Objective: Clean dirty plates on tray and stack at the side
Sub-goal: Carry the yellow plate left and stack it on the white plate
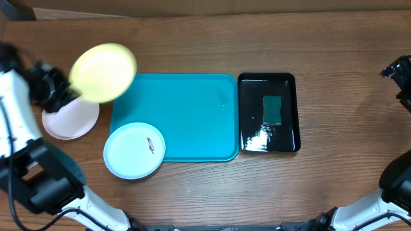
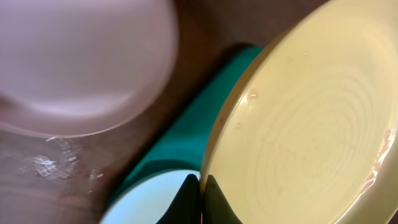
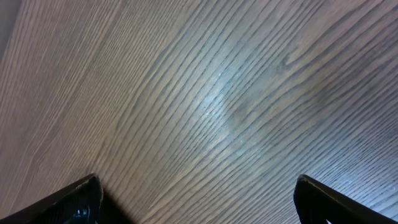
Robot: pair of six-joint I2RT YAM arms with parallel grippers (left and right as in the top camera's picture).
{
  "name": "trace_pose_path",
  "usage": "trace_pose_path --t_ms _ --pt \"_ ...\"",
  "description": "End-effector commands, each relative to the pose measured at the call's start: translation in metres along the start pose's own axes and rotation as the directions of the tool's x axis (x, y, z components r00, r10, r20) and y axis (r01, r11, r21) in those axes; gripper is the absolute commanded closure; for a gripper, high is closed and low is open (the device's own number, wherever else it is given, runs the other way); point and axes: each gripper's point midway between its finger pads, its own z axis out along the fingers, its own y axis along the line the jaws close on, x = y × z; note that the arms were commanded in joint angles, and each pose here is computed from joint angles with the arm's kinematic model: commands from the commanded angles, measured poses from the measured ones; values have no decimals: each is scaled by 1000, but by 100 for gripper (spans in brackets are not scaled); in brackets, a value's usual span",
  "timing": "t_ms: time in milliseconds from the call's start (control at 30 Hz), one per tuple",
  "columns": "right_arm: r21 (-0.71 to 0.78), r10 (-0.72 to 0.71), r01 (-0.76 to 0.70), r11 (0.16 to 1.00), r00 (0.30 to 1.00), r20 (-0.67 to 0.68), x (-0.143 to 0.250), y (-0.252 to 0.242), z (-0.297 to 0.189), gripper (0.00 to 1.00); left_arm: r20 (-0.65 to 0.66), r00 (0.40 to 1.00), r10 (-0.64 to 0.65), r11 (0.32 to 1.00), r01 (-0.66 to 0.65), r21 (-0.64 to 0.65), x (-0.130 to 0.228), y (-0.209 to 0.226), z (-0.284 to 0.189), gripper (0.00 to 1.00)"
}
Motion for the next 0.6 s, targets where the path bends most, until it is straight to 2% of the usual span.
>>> trace_pose_path --t_ms 0,100,267,400,433,467,500,533,567 --pt "-16 0 1 1000 1000 26 -7 6 -7 0 39 982 -184 977 187 -106 -4 61 -3 96" --pt "-16 0 1 1000 1000 26 -7 6 -7 0 63 954 -294 943 300 -141 -4 101 2 96" --pt "-16 0 1 1000 1000 26 -7 6 -7 0 115 912 -393 906 406 -123 -9 148 11 96" --pt "-16 0 1 1000 1000 26 -7 6 -7 0 138 906 -401 902 416 -114 -13 156 8 96" --pt "-16 0 1 1000 1000 26 -7 6 -7 0 142 907 -396 904 412 -114 -15 156 8 92" --pt "-16 0 1 1000 1000 26 -7 6 -7 0 143 907 -395 905 412 -111 -15 155 8 86" --pt "-16 0 1 1000 1000 26 -7 6 -7 0 144 907 -395 905 411 -107 -16 155 8 44" --pt "-16 0 1 1000 1000 26 -7 6 -7 0 137 908 -395 908 409 -91 -16 152 8 14" --pt "-16 0 1 1000 1000 26 -7 6 -7 0 126 910 -396 911 406 -69 -15 147 9 0"
